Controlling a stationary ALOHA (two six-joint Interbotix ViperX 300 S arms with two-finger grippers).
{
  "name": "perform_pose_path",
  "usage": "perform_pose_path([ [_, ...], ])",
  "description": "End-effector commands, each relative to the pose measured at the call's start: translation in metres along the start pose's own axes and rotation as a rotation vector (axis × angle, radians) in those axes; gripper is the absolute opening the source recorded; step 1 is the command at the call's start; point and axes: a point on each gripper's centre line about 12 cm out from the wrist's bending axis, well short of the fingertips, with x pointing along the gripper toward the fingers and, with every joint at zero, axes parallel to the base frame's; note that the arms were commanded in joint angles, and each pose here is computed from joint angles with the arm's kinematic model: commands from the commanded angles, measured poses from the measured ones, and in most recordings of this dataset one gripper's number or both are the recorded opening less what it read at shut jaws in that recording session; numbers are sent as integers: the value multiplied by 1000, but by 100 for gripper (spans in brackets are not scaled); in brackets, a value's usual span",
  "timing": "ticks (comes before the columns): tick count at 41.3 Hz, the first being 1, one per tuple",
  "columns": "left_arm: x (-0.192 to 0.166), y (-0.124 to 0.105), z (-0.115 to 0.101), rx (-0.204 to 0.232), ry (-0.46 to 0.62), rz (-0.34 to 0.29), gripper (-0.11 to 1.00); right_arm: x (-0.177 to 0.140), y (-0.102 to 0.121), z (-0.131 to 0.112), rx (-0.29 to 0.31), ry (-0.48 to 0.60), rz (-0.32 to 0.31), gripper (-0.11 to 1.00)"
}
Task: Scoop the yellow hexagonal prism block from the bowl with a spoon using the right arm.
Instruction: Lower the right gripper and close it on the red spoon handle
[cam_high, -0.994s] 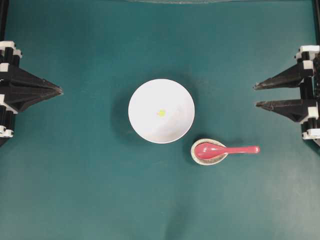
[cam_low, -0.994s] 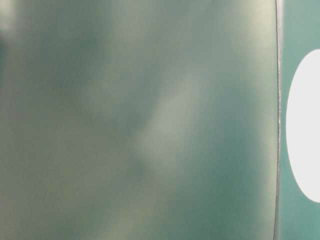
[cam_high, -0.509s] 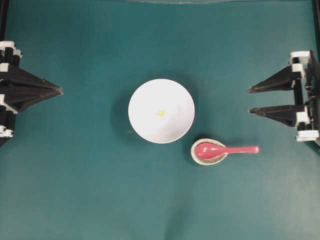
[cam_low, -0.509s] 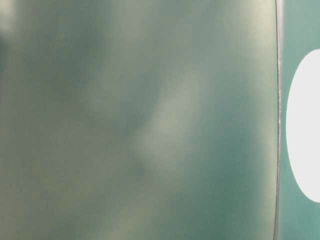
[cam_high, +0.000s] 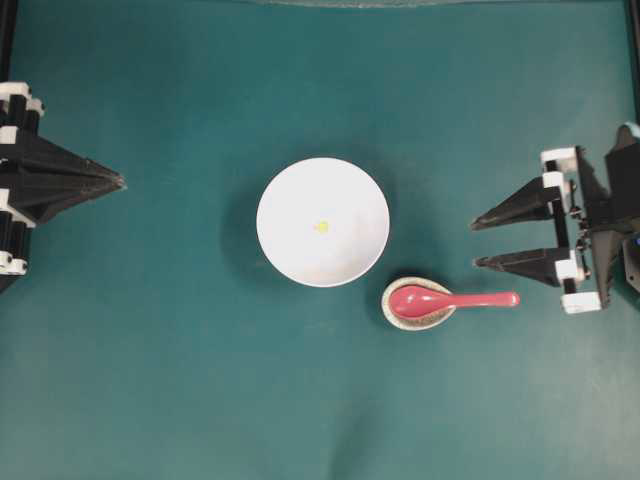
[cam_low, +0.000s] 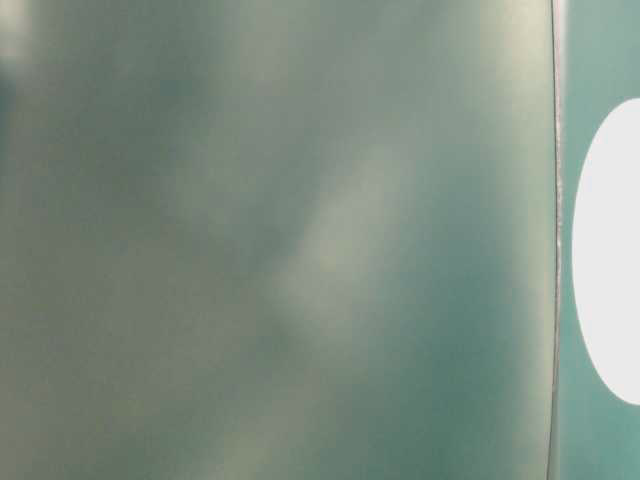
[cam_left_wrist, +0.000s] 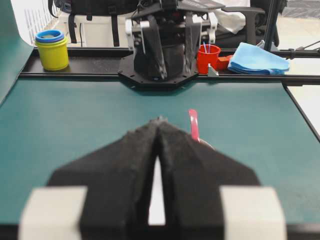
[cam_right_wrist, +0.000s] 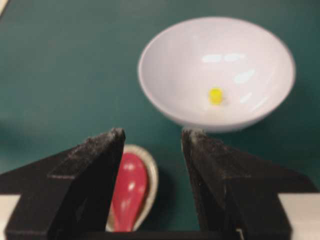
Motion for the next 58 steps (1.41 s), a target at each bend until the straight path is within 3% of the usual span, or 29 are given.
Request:
perform_pose_path([
  [1, 4, 0, 9, 6, -23, -2, 0, 7, 4, -4, 8, -3, 10, 56],
  [13, 3, 0, 10, 6, -23, -1, 0, 27, 14, -34, 42, 46, 11, 56],
  [26, 4, 0, 9, 6, -20, -1, 0, 25, 22, -71, 81, 59, -23, 56],
  [37, 3, 0, 8, 6, -18, -1, 0, 26, 34, -90, 40, 80, -1, 56],
  [58, 4, 0, 9, 6, -18, -1, 0, 30, 29, -108, 12, 122, -40, 55],
])
